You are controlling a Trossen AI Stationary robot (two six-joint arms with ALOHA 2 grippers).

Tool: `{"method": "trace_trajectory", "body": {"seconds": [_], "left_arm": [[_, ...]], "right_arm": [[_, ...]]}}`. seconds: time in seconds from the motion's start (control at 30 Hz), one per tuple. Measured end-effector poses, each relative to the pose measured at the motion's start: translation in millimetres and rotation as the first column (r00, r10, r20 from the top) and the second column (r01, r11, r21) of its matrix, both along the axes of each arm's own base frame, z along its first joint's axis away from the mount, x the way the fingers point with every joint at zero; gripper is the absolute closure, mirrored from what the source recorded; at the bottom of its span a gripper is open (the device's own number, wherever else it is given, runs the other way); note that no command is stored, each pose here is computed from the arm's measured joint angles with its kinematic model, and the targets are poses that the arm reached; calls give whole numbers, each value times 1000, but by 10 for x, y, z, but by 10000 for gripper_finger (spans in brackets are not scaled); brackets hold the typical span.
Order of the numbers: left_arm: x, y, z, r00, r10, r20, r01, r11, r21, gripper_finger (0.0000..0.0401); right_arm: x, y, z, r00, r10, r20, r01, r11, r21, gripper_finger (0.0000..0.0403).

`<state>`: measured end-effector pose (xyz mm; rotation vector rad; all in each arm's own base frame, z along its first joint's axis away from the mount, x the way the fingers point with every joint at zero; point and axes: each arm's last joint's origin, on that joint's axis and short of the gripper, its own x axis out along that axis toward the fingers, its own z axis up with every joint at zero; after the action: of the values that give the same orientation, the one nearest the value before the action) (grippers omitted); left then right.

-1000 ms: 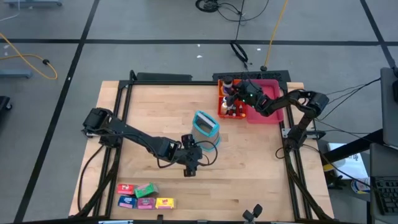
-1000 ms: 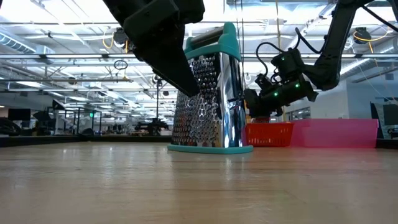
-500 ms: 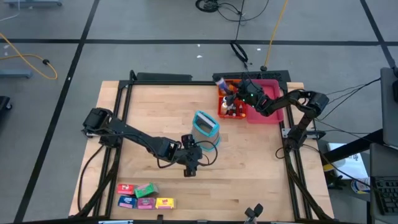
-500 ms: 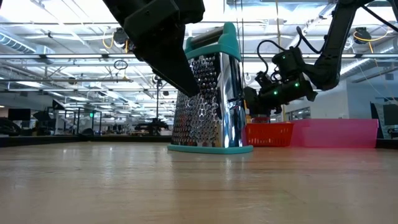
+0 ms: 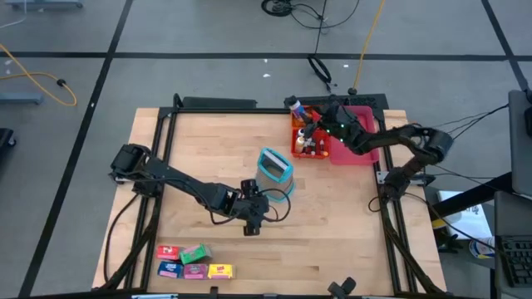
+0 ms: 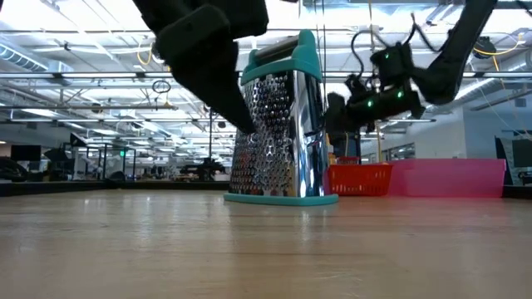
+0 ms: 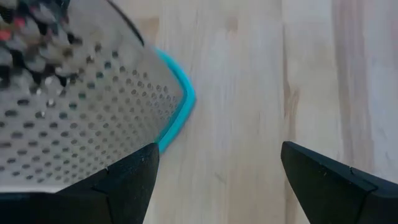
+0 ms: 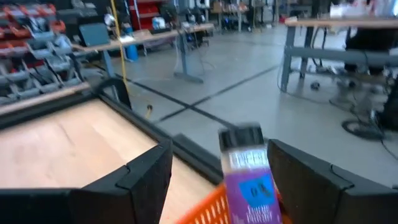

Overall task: Pick & Place Kitchen Items
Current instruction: Put the yellow cereal box into the red bin

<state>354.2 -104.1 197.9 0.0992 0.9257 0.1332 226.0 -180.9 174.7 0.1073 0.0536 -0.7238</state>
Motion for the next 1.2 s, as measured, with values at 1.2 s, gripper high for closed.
{"method": "trace_trajectory", "body": {"seconds": [1.2], "left_arm": [[-1093,-955,843,967,-236,99,254,933,-254,61]], "right_arm": [[73,2075,813,699,710,85,-705,704,-83,149]]}}
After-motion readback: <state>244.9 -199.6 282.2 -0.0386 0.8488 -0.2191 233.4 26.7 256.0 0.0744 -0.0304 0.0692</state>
